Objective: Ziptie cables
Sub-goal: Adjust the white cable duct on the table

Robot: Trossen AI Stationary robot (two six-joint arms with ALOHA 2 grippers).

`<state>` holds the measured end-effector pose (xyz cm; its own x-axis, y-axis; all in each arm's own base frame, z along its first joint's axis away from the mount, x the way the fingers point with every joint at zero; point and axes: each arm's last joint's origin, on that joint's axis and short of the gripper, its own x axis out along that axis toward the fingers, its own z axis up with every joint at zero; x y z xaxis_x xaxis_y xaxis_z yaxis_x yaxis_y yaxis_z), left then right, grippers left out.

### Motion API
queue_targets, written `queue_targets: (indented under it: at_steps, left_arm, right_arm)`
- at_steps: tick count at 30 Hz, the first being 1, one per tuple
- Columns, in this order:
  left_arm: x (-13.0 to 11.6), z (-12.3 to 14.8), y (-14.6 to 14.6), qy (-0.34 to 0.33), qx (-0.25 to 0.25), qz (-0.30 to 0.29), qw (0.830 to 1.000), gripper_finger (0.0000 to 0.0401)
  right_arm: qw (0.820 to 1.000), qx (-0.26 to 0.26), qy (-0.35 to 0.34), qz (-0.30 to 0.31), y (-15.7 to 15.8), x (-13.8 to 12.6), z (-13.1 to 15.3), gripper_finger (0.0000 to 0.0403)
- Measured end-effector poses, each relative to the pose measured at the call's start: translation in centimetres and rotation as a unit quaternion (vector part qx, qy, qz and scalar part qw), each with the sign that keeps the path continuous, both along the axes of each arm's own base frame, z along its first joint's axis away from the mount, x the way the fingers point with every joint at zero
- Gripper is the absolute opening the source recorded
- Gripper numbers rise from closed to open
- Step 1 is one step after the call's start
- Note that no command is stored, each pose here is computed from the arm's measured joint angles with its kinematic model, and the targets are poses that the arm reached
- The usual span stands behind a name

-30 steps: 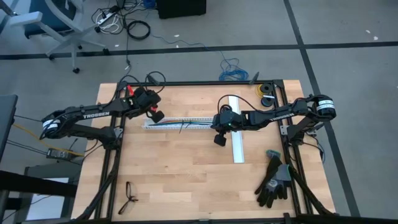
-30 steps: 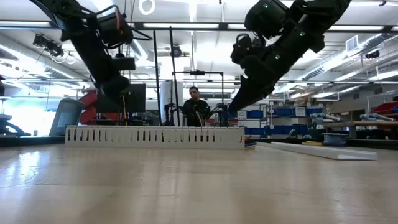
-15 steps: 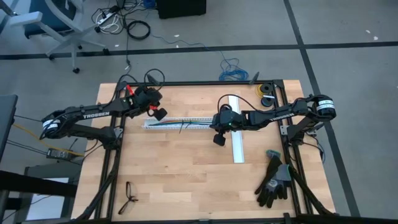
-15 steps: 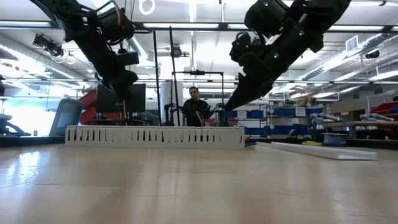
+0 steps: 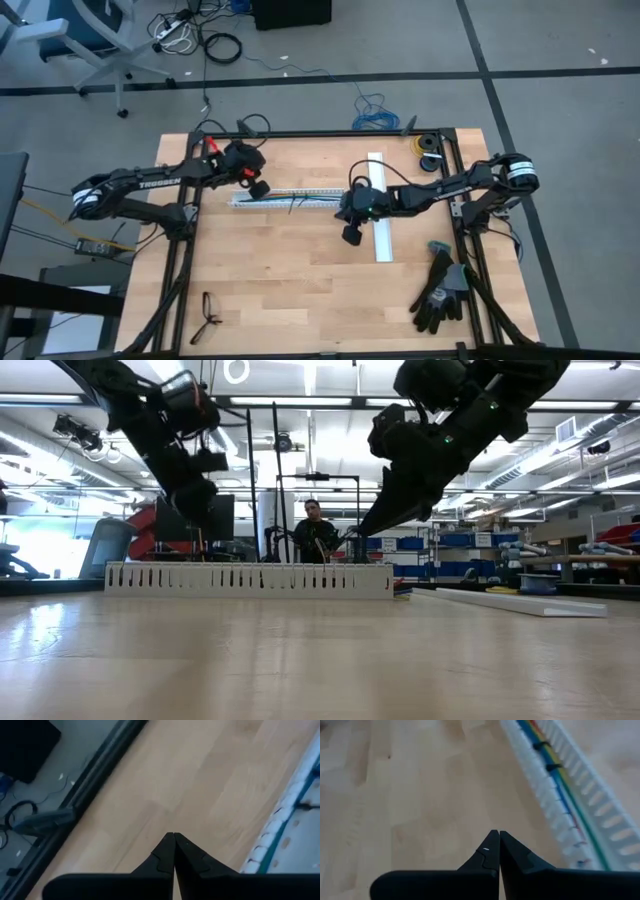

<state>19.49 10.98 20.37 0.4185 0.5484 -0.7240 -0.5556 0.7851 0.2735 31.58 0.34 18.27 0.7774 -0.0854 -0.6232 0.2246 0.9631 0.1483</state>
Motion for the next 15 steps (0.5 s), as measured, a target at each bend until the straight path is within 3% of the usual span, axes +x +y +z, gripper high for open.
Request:
queue_targets:
  at_steps: [5, 10, 15]
  left_arm:
    - [0.6, -2.3, 0.6, 0.053, -0.032, -0.010, 0.998, 0.0009]
    - [0.8, -3.5, 1.0, 0.043, -0.116, -0.049, 0.991, 0.0008]
    - [-0.2, -4.2, 1.9, 0.066, -0.141, -0.018, 0.988, 0.0008]
  right_arm:
    - [1.000, 0.017, 0.021, -0.004, 0.9, 0.8, -2.1, 0.0000]
    - [0.999, 0.036, 0.020, -0.017, 1.1, 1.4, -3.5, 0.0000]
    - [0.999, 0.040, 0.014, -0.017, 1.1, 1.9, -3.9, 0.0000]
